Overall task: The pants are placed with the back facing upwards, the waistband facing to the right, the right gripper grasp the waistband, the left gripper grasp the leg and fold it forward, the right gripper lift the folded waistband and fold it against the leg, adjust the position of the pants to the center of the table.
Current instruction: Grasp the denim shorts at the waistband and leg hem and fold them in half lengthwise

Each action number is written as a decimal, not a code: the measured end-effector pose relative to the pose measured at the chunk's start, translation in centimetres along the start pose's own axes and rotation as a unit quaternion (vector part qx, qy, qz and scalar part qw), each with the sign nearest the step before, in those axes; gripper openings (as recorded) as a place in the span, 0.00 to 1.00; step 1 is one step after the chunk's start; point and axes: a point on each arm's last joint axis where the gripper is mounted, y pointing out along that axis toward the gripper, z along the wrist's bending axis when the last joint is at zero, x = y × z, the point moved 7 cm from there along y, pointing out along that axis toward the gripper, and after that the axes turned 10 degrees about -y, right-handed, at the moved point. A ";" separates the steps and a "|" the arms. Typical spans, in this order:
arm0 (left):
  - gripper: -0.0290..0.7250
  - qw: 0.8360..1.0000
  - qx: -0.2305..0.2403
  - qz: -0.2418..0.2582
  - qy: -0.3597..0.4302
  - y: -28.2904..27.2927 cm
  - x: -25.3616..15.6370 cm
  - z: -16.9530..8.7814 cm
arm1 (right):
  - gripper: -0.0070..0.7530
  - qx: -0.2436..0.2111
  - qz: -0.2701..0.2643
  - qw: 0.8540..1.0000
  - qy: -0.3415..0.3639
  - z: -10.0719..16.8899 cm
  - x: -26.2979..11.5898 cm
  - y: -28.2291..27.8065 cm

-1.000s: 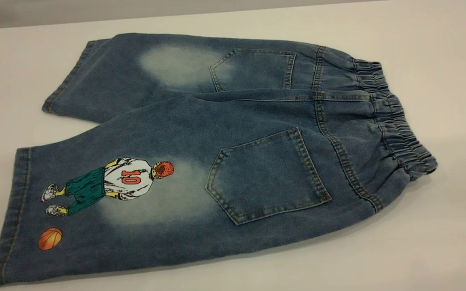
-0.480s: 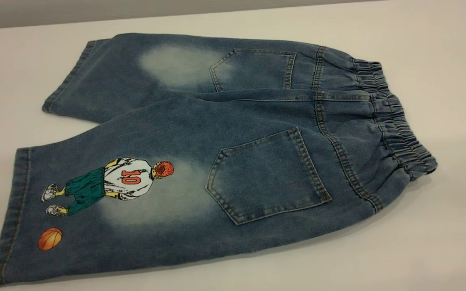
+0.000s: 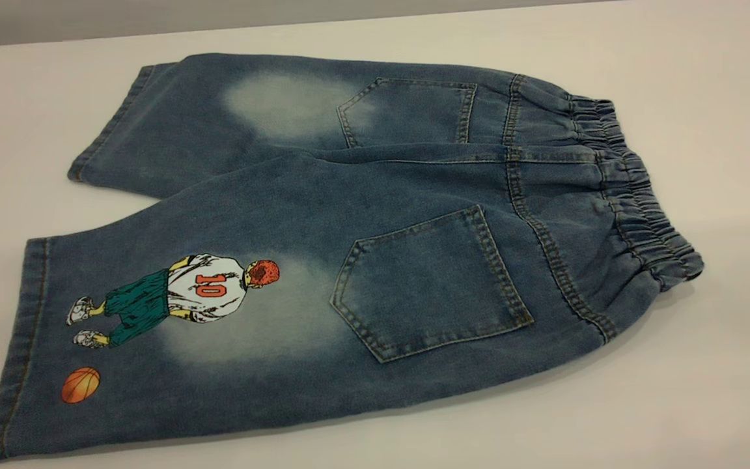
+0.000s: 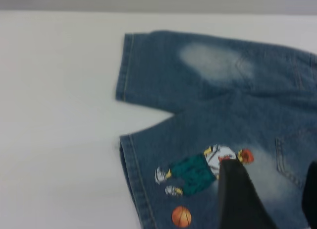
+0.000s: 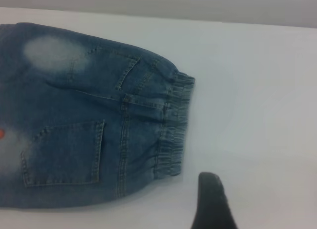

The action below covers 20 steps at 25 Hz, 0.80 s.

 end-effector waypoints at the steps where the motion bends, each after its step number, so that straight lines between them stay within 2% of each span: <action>1: 0.45 1.000 -0.001 -0.004 0.000 0.0 0.1 0.0 | 0.52 0.000 0.000 1.000 0.000 0.0 0.0 0.0; 7: 0.45 1.000 -0.007 -0.025 -0.011 0.0 0.9 -0.2 | 0.52 0.000 -0.003 1.000 0.000 0.0 0.2 -0.1; 10: 0.45 0.998 -0.024 -0.037 -0.039 0.3 2.3 -0.9 | 0.52 0.008 -0.027 1.000 0.006 0.2 1.2 -0.8; 15: 0.45 0.999 -0.036 0.027 -0.031 2.3 4.4 -1.9 | 0.52 0.004 -0.034 0.999 0.009 -0.4 3.9 -0.4; 20: 0.45 0.995 -0.063 0.074 0.021 5.4 7.0 -3.1 | 0.52 0.058 0.008 0.997 0.059 0.5 5.2 2.7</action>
